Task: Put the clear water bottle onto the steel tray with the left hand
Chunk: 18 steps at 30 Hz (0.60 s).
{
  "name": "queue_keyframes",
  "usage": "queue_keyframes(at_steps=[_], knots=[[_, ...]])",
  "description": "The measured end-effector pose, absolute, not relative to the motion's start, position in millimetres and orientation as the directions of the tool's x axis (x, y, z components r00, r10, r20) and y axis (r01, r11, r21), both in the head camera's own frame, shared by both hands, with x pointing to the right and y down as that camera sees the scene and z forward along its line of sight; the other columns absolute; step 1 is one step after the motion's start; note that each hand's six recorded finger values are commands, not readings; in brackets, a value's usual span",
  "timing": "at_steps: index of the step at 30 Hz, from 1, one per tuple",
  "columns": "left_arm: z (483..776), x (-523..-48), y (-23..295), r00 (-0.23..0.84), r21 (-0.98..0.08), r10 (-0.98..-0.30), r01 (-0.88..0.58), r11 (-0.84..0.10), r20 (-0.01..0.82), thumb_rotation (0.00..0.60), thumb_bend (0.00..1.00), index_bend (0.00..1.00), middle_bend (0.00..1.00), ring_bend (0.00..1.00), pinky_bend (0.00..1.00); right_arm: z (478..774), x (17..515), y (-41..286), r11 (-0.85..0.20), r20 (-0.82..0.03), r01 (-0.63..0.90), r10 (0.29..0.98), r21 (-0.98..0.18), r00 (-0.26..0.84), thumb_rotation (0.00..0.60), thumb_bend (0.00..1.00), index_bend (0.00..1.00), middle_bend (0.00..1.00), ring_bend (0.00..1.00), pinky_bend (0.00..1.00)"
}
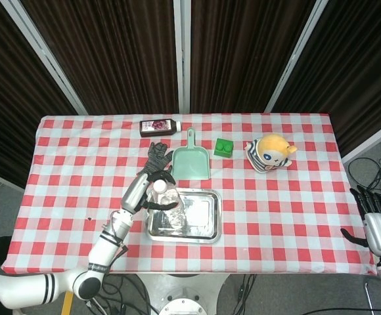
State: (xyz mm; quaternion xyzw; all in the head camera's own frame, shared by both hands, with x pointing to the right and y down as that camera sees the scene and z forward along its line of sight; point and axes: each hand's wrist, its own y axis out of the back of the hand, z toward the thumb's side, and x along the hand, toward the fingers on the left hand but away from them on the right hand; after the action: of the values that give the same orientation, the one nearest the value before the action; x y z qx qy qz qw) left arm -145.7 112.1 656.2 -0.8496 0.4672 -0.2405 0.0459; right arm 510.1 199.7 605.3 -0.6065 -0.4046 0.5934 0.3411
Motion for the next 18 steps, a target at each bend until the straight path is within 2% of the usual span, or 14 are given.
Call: queue_keyframes(at_steps=[18], knots=[[685, -150, 137, 0.477, -0.38, -0.81, -0.718, -0.583, 0.342, 0.6, 0.21, 0.56, 0.63, 0.53, 0.6, 608, 512, 199, -0.447, -0.451, 0.085, 0.892, -0.89, -0.038, 0.6, 0.12, 0.0, 0.0, 0.0, 0.0]])
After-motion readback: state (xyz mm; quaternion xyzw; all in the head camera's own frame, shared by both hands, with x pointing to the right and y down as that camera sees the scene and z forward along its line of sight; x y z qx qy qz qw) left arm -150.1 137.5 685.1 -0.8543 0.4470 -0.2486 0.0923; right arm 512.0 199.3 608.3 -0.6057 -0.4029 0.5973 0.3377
